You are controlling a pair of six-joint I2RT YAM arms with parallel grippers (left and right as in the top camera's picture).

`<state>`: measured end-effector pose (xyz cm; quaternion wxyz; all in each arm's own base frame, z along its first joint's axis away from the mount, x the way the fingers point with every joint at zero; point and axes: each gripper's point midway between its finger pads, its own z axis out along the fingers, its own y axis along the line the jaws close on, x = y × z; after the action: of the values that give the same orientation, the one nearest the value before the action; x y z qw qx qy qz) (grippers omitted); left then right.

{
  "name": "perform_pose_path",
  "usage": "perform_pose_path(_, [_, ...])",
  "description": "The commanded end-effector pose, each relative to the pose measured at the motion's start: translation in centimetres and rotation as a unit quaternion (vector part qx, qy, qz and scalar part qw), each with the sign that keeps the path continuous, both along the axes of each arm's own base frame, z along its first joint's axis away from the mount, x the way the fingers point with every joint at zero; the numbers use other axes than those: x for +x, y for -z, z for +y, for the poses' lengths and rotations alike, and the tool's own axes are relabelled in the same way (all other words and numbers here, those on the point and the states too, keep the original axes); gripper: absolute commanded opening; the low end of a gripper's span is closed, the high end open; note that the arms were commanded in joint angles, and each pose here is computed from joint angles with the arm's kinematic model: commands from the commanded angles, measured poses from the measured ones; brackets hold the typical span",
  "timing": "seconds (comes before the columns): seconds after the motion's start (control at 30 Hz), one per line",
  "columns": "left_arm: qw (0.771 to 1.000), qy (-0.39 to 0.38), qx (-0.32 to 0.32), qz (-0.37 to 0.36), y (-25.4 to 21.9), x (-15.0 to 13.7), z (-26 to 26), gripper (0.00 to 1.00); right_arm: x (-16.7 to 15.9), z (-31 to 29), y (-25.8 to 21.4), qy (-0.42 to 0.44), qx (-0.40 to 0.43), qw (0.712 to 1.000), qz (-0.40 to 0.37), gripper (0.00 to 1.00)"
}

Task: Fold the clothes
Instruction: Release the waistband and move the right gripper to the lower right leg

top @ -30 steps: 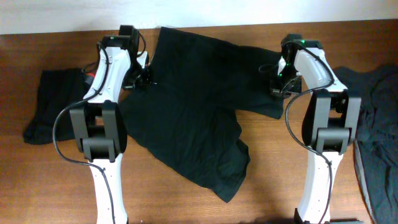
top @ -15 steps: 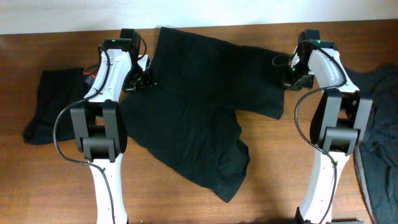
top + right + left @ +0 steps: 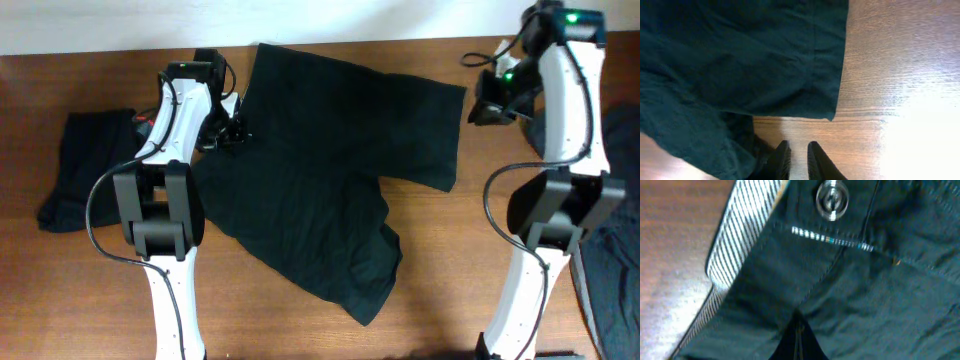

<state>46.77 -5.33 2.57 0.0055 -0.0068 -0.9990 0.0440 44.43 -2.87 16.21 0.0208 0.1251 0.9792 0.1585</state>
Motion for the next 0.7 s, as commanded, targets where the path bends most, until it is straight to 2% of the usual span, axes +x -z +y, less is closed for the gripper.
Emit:
perform_pose_path(0.0, [1.0,0.002,0.002,-0.015,-1.9,0.0,0.1,0.0,-1.4,0.3,-3.8,0.0,0.01,0.999,-0.036,0.22])
perform_pose_path(0.13, [0.999,-0.003,-0.004,-0.045,-5.6,-0.2,-0.2,0.0,-5.3,1.2,-4.7,-0.002,0.015,1.0,-0.012,0.25])
perform_pose_path(0.33, [0.996,-0.005,-0.008,-0.083,-9.9,-0.5,-0.2,0.0,-12.2,2.9,-3.0,0.0,0.041,0.998,0.047,0.26])
perform_pose_path(0.5, [0.997,-0.005,-0.007,-0.078,-10.4,-1.1,-0.1,0.01,-17.2,6.5,-1.3,-0.018,0.123,0.991,0.042,0.34])
perform_pose_path(0.6, [0.997,-0.005,-0.007,-0.075,-10.3,-1.2,-0.1,0.04,-19.0,7.2,0.7,-0.002,0.139,0.989,0.042,0.41])
perform_pose_path(0.67, [0.997,-0.005,-0.007,-0.075,-10.3,-1.2,-0.1,0.05,-19.8,7.7,2.4,0.018,0.156,0.986,0.046,0.41])
